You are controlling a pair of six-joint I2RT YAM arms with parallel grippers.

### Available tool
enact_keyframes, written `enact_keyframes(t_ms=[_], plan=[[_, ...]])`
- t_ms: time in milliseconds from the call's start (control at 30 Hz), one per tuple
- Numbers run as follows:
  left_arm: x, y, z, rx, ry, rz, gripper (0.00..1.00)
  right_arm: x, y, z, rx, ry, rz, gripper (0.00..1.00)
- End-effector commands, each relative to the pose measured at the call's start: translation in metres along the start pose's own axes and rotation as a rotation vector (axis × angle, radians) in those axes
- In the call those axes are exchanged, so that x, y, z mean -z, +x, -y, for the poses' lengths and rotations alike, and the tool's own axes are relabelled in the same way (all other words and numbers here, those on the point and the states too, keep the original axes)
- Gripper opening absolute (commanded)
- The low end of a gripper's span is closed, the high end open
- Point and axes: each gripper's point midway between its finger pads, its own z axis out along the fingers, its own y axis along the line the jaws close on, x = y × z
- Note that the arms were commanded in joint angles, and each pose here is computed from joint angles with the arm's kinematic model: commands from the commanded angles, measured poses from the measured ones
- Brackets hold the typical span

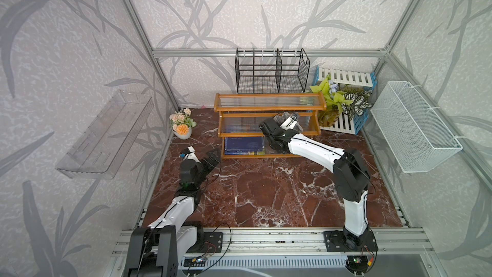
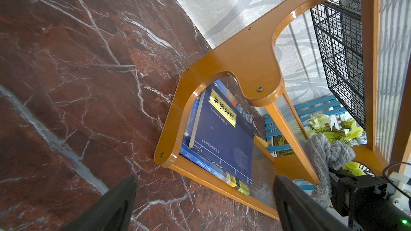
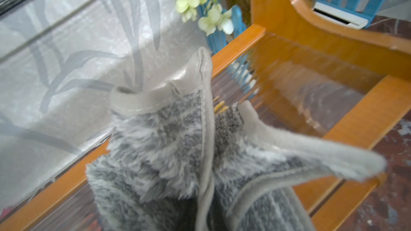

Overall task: Wipe the bookshelf clean with a cloth
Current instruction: Wipe the dust from the shelf.

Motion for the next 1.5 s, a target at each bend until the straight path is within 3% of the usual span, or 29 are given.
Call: enact_keyframes(t_ms=[0, 167, 300, 533, 1033, 1300, 1467], plan=[[0.003, -0.002, -0.004, -0.017, -0.018, 0.015, 1.00, -0.016, 0.003, 0.053, 0.064, 0.122, -0.006, 0.00], [0.005, -0.004, -0.004, -0.021, -0.021, 0.024, 1.00, -0.025, -0.017, 0.086, 0.024, 0.170, 0.013, 0.00], [0.004, -0.004, -0.003, -0.021, -0.016, 0.020, 1.00, -0.026, -0.018, 0.080, 0.035, 0.115, -0.006, 0.00], [0.003, -0.003, -0.002, -0.018, -0.009, 0.017, 1.00, -0.012, 0.013, 0.018, 0.111, -0.122, -0.114, 0.00], [0.003, 0.002, 0.000, -0.010, 0.010, -0.003, 1.00, 0.084, 0.149, -0.136, 0.322, -0.526, -0.278, 0.00], [0.002, 0.004, -0.001, -0.004, 0.017, -0.008, 1.00, 0.112, 0.191, -0.175, 0.364, -0.621, -0.341, 0.00], [0.002, 0.005, -0.001, -0.001, 0.018, -0.010, 1.00, 0.108, 0.188, -0.178, 0.377, -0.579, -0.322, 0.00]])
